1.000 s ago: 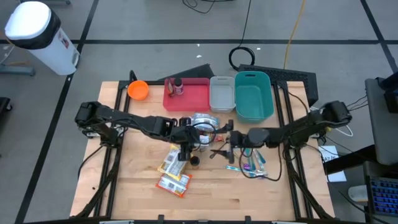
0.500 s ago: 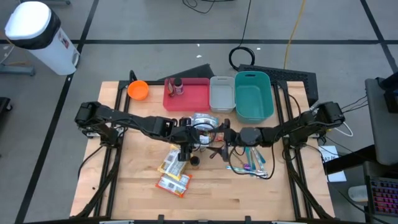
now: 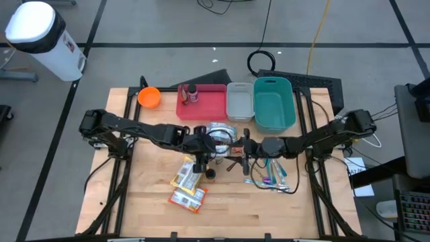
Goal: Pick & Place Food Item
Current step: Put the white seasoning bottle into the red bin
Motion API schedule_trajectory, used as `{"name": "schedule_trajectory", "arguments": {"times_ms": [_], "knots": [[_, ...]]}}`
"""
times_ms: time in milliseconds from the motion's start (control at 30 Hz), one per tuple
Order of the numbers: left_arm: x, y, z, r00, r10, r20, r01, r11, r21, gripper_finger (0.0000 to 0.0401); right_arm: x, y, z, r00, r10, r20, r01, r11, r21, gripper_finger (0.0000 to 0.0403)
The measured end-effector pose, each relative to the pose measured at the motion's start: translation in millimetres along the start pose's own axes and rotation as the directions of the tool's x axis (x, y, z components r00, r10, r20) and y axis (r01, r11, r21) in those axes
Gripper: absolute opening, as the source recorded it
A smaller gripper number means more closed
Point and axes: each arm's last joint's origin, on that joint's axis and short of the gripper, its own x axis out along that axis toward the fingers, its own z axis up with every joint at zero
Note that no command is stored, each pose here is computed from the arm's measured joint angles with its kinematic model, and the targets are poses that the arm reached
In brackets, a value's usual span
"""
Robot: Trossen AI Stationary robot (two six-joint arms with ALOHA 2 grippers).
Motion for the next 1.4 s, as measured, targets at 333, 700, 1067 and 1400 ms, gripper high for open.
{"name": "schedule_trajectory", "arguments": {"times_ms": [333, 700, 1067, 1400], "knots": [[-71, 10, -20, 0.975, -0.02, 0.223, 0.022, 1.0, -0.009, 0.0274, -45, -10, 16, 0.993, -0.035, 0.113, 0.031, 0.999, 0.033, 0.0189], [-78, 26, -52, 0.645, 0.134, 0.752, -0.047, 0.99, -0.136, 0.0285, -78, -25, 2, 0.855, -0.091, 0.51, 0.011, 0.987, 0.158, 0.0189], [-79, 32, -34, 0.476, 0.183, 0.86, -0.033, 0.981, -0.19, 0.0278, -40, -15, 21, 0.797, 0.031, 0.604, -0.051, 0.999, 0.016, 0.0189], [-82, 26, -16, 0.477, 0.011, 0.879, 0.045, 0.998, -0.037, 0.0288, -31, -17, 29, 0.782, 0.062, 0.621, -0.068, 0.998, -0.014, 0.0189]]}}
